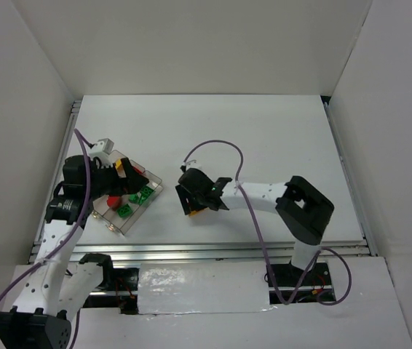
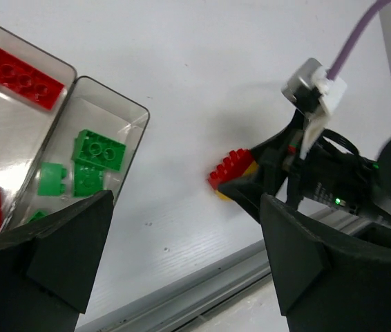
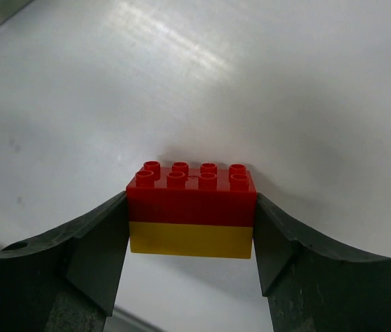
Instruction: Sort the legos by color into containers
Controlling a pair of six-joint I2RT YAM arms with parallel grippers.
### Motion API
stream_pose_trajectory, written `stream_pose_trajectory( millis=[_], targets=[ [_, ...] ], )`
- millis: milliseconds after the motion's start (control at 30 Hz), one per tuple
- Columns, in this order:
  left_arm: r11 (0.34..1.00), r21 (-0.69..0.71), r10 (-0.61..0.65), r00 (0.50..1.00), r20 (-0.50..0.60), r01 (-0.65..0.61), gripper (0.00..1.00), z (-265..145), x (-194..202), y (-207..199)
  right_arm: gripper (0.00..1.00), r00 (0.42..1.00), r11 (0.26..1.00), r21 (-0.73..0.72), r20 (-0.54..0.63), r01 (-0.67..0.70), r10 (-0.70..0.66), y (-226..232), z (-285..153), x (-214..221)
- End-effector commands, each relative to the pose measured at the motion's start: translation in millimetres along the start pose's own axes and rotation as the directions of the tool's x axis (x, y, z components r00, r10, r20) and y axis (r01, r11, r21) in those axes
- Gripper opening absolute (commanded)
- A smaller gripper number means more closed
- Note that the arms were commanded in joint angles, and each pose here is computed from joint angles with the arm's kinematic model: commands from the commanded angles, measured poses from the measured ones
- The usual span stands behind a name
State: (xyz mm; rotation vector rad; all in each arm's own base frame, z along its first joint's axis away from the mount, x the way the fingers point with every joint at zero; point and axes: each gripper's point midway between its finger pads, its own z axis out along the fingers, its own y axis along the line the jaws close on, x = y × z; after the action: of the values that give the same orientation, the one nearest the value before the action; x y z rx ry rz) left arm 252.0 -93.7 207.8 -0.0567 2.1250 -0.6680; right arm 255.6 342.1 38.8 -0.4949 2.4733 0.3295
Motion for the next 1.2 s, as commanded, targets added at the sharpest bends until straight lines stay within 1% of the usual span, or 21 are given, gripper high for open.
stream_pose_trajectory(
  millis=[0, 33, 67, 100, 133, 167, 200, 233, 267, 333, 367, 467, 633, 700, 833, 967, 1067, 1100, 1167],
  targets=[
    [0.992, 0.119, -0.042, 0.999, -0.027, 0.045, 1.00, 9.0, 1.7, -17.9, 0.00, 0.985, 0.978, -0.189, 0.162, 0.085, -0.055, 36.0, -39.7, -26.7],
    [0.986, 0.146, -0.068, 0.996, -0.061, 0.076, 1.00, 15.2, 11.1, -18.9, 0.00, 0.979, 0.965, -0.230, 0.185, 0.124, -0.082, 42.2, -55.3, -20.4],
    [0.962, 0.237, -0.116, 0.987, -0.110, 0.139, 0.99, 14.5, 18.1, -35.4, 0.00, 0.971, 0.951, -0.267, 0.221, 0.154, -0.095, 49.9, -65.1, -22.3],
    [0.942, 0.305, -0.117, 0.989, -0.089, 0.138, 1.00, 17.2, 11.6, -45.3, 0.00, 0.956, 0.935, -0.295, 0.270, 0.197, -0.116, 55.6, -83.4, -27.5],
    [0.922, 0.338, -0.155, 0.979, -0.133, 0.192, 0.99, 22.2, 23.8, -47.5, 0.00, 0.951, 0.926, -0.304, 0.277, 0.224, -0.139, 56.6, -88.1, -20.2],
    [0.878, 0.401, -0.200, 0.961, -0.192, 0.262, 1.00, 18.9, 29.6, -64.4, 0.00, 0.941, 0.912, -0.322, 0.298, 0.254, -0.157, 65.0, -97.2, -17.3],
    [0.859, 0.451, -0.184, 0.968, -0.170, 0.242, 0.99, 20.3, 24.9, -74.6, 0.00, 0.930, 0.914, -0.306, 0.331, 0.266, -0.160, 63.3, -106.7, -23.1],
    [0.849, 0.463, -0.190, 0.964, -0.184, 0.256, 0.99, 21.3, 29.1, -79.9, 0.00, 0.926, 0.916, -0.300, 0.342, 0.268, -0.160, 63.3, -111.1, -25.3],
    [0.840, 0.473, -0.188, 0.961, -0.204, 0.265, 0.99, 21.8, 34.4, -92.7, 0.00, 0.925, 0.913, -0.298, 0.338, 0.279, -0.172, 64.4, -114.8, -22.7],
    [0.833, 0.492, -0.168, 0.963, -0.209, 0.252, 0.99, 20.9, 35.9, -107.7, 0.00, 0.916, 0.918, -0.275, 0.358, 0.287, -0.179, 63.2, -123.0, -28.8],
    [0.825, 0.509, -0.145, 0.962, -0.232, 0.247, 0.99, 18.8, 42.6, -120.3, 0.00, 0.915, 0.919, -0.264, 0.357, 0.293, -0.189, 62.6, -125.9, -28.1],
    [0.842, 0.486, -0.129, 0.962, -0.240, 0.234, 0.97, 22.9, 49.0, -129.6, 0.00, 0.901, 0.922, -0.239, 0.387, 0.303, -0.196, 63.9, -140.4, -33.4],
    [0.841, 0.481, -0.124, 0.952, -0.279, 0.250, 0.91, 27.9, 65.4, -137.8, 0.00, 0.886, 0.931, -0.221, 0.430, 0.290, -0.174, 62.9, -155.3, -42.4],
    [0.853, 0.456, -0.127, 0.950, -0.287, 0.252, 0.91, 34.1, 70.9, -135.1, 0.00, 0.878, 0.929, -0.226, 0.448, 0.293, -0.168, 64.0, -162.4, -44.0],
    [0.858, 0.449, -0.112, 0.944, -0.312, 0.250, 0.90, 39.6, 81.3, -136.5, 0.00, 0.864, 0.924, -0.245, 0.482, 0.294, -0.147, 65.2, -174.5, -47.6],
    [0.855, 0.455, -0.105, 0.943, -0.317, 0.248, 0.89, 40.2, 83.3, -138.1, 0.00, 0.858, 0.932, -0.230, 0.495, 0.279, -0.135, 58.8, -179.1, -49.7],
    [0.847, 0.474, -0.091, 0.945, -0.315, 0.240, 0.74, 38.5, 82.6, -142.3, 0.00, 0.852, 0.941, -0.213, 0.509, 0.265, -0.125, 53.2, -182.6, -52.4],
    [0.843, 0.482, -0.087, 0.945, -0.314, 0.238, 0.60, 38.0, 82.1, -144.2, 0.00, 0.849, 0.943, -0.206, 0.513, 0.262, -0.124, 51.7, -183.2, -53.5],
    [0.834, 0.498, -0.077, 0.943, -0.323, 0.239, 0.46, 35.9, 82.9, -148.1, 0.00, 0.846, 0.940, -0.212, 0.519, 0.266, -0.123, 52.5, -185.7, -54.6]
  ],
)
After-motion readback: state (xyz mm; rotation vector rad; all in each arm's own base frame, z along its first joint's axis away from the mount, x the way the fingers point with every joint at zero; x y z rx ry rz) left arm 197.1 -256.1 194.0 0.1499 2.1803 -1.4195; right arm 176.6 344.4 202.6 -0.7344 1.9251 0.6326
